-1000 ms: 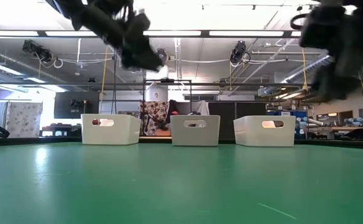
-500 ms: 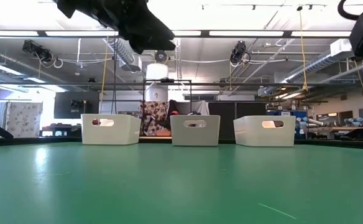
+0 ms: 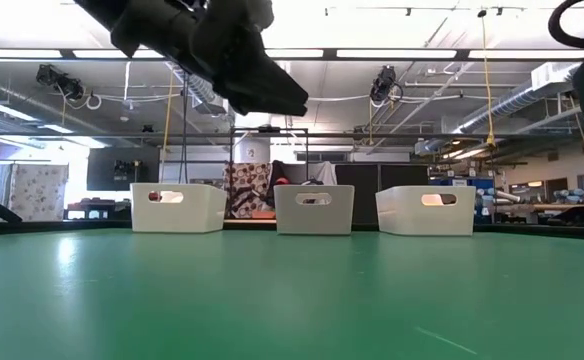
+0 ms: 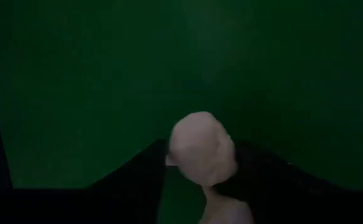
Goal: Sort produce into baskets
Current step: Put the garlic into the left white bin
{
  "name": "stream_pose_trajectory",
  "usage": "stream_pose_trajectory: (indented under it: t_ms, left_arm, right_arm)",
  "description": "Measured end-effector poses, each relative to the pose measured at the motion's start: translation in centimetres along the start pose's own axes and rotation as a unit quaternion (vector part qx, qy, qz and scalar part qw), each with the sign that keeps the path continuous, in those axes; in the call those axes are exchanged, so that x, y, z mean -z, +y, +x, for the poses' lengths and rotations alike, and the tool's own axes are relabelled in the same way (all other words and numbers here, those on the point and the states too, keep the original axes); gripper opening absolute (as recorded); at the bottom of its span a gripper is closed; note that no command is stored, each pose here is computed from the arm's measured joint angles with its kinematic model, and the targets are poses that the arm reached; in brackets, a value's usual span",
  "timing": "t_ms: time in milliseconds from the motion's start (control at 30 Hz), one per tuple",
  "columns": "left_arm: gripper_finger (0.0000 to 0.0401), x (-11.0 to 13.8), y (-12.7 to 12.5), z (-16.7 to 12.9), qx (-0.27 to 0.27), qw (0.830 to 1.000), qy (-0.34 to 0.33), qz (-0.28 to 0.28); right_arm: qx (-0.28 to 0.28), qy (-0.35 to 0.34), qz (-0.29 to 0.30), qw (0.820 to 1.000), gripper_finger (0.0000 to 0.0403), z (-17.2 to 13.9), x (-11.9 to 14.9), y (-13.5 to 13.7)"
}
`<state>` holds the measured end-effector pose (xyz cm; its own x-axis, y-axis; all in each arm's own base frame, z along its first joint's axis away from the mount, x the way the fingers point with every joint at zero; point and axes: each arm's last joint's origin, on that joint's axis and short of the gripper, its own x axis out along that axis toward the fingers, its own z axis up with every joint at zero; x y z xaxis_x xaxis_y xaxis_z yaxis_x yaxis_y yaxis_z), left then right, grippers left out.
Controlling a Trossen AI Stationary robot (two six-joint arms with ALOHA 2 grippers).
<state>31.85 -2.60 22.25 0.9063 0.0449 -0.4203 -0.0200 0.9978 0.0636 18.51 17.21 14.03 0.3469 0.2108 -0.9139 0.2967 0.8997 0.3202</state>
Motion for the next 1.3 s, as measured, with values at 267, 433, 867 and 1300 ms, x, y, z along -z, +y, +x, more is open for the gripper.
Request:
stream_pose_trajectory:
  t_ms: [267,433,867,1300]
  left_arm:
    - [0.0250,0.0,-0.2,1.0,0.001,0.999,-0.027,-0.018]
    - [0.0250,0.0,-0.7,1.4,0.026,0.998,-0.044,-0.024]
    - [0.0250,-0.4,-3.7,2.4,0.061,0.987,-0.133,0.075]
    - [0.0168,-0.5,-3.7,2.5,0.054,0.983,-0.150,0.097]
  right_arm:
    - [0.003,-0.059,-0.076,0.995,0.0053,-0.8,-1.6,0.2]
    - [0.027,-0.215,-0.149,0.965,0.0052,-2.7,-4.6,0.1]
    - [0.077,-0.413,-0.234,0.877,0.0057,-5.2,-10.7,-0.5]
    - [0.078,-0.438,-0.242,0.862,0.0062,-5.7,-12.6,-1.6]
